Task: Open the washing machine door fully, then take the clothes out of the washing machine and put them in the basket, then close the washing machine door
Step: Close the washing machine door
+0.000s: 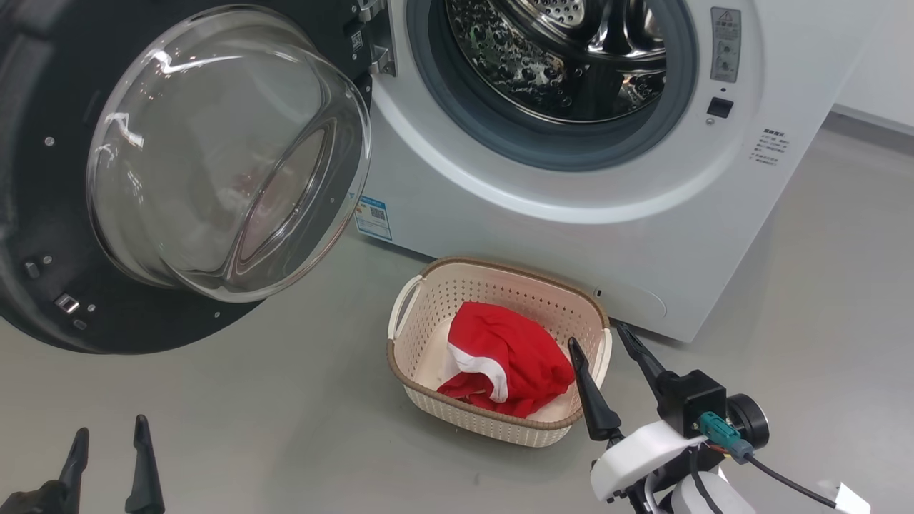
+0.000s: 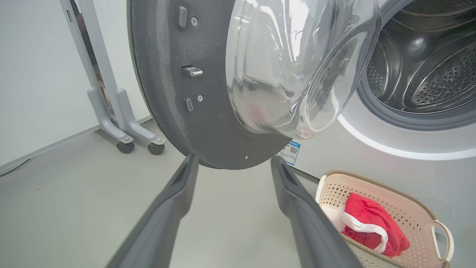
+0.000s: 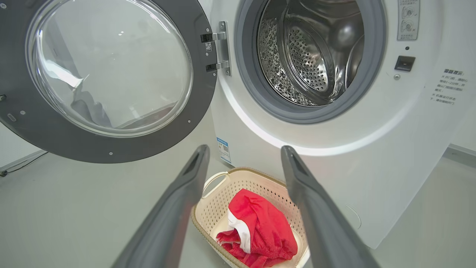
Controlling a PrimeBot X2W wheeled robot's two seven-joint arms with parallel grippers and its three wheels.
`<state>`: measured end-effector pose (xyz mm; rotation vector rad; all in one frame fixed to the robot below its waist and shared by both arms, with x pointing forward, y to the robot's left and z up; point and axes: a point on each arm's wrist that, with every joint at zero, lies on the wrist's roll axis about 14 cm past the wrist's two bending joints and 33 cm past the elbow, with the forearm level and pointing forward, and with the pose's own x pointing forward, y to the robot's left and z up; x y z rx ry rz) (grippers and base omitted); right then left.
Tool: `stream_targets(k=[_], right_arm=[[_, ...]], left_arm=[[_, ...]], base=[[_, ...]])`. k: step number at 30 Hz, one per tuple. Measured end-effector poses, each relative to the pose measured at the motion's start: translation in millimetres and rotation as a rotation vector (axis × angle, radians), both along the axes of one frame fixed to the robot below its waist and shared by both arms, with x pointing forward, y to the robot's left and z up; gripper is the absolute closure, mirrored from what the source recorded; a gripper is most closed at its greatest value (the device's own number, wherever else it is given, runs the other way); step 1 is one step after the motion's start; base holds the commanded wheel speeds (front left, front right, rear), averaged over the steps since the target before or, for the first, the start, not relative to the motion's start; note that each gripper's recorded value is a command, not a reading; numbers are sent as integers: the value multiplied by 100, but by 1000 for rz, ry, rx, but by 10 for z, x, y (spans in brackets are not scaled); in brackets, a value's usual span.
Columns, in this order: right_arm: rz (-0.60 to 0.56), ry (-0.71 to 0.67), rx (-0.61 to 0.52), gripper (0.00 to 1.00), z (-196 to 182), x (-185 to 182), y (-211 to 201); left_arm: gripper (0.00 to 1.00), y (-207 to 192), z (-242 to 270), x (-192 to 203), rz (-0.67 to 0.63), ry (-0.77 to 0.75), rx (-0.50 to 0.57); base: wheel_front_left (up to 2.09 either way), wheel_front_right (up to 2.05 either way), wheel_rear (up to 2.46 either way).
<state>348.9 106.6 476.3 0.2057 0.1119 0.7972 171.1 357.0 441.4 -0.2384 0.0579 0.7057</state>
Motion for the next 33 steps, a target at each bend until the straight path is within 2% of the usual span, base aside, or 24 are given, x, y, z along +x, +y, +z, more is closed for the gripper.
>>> stream_targets(k=[13, 33], right_arm=[[111, -3, -10, 0, -47, -64, 279], [141, -2, -20, 0, -62, -34, 365]], left_arm=[[0, 170, -21, -206, 101, 18, -8], [0, 232, -25, -281, 146, 2, -28]], base=[[0, 0, 0], [0, 0, 0]])
